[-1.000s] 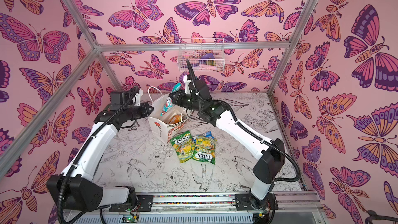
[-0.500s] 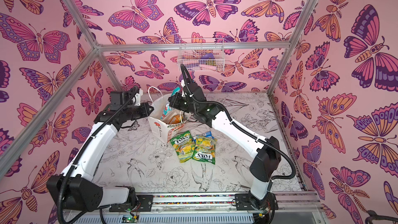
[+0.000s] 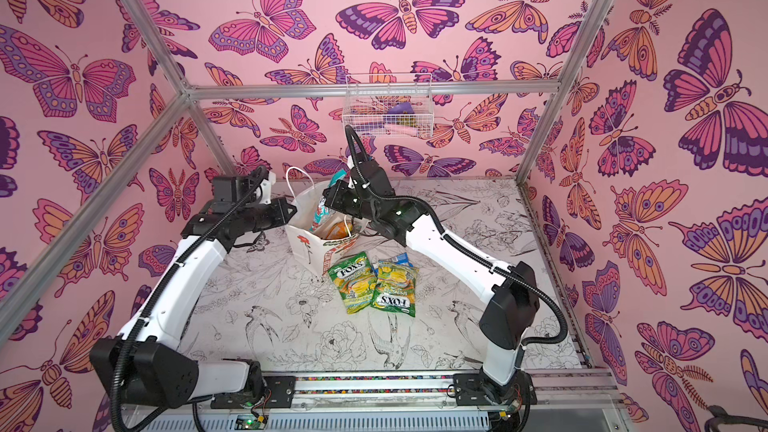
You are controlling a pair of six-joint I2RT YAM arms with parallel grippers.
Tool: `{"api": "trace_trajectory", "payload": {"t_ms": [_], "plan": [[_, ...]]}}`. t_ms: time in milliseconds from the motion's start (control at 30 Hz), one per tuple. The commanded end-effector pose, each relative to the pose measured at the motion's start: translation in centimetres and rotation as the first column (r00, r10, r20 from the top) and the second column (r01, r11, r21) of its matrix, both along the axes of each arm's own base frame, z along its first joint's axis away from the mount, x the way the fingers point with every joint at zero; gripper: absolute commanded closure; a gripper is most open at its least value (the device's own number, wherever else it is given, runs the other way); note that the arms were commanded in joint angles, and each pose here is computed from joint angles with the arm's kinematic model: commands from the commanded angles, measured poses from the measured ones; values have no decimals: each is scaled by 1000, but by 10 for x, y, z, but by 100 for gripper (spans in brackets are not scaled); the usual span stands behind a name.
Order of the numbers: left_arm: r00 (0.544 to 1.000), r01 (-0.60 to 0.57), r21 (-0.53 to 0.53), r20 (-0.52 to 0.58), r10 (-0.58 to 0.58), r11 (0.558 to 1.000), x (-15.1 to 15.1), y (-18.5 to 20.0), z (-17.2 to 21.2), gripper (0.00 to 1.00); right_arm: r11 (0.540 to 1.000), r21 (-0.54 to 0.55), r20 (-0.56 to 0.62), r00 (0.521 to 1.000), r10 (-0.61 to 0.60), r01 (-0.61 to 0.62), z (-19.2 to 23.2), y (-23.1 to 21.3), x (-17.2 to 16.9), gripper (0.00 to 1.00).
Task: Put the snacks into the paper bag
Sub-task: 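Lower the teal pack into the paper bag and open the right gripper, then raise the open right gripper out of the bag and draw it back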
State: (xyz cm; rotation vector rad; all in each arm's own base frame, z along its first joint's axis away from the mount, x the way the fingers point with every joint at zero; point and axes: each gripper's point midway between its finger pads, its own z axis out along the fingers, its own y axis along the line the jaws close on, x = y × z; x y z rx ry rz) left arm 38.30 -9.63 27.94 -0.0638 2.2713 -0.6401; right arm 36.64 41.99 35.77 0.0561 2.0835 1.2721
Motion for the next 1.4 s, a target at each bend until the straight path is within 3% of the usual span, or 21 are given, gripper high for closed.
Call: {"api": "trace_trajectory", "payload": {"t_ms": [0,133,233,333,733,1367], "plan": [[996,24,-24,90,-21,999,0,-6,24,100,997,73,50,999,0,-3,33,7,0,100],[996,22,-22,91,-20,1000,0,-5,24,100,996,82,58,998,15,-19,36,9,-1,96],[996,22,-22,90,-20,1000,1,-6,23,100,996,88,67,997,30,-36,38,11,-3,77],[996,21,-21,91,-19,1000,1,-5,24,100,995,89,75,996,40,-47,40,11,-5,64],[996,14,-19,91,-12,1000,0,-4,24,100,993,98,106,992,61,-71,48,7,-13,62],[996,4,-13,93,-3,1000,1,-2,23,100,1000,11,202,979,-24,22,61,-41,-24,42]]}}
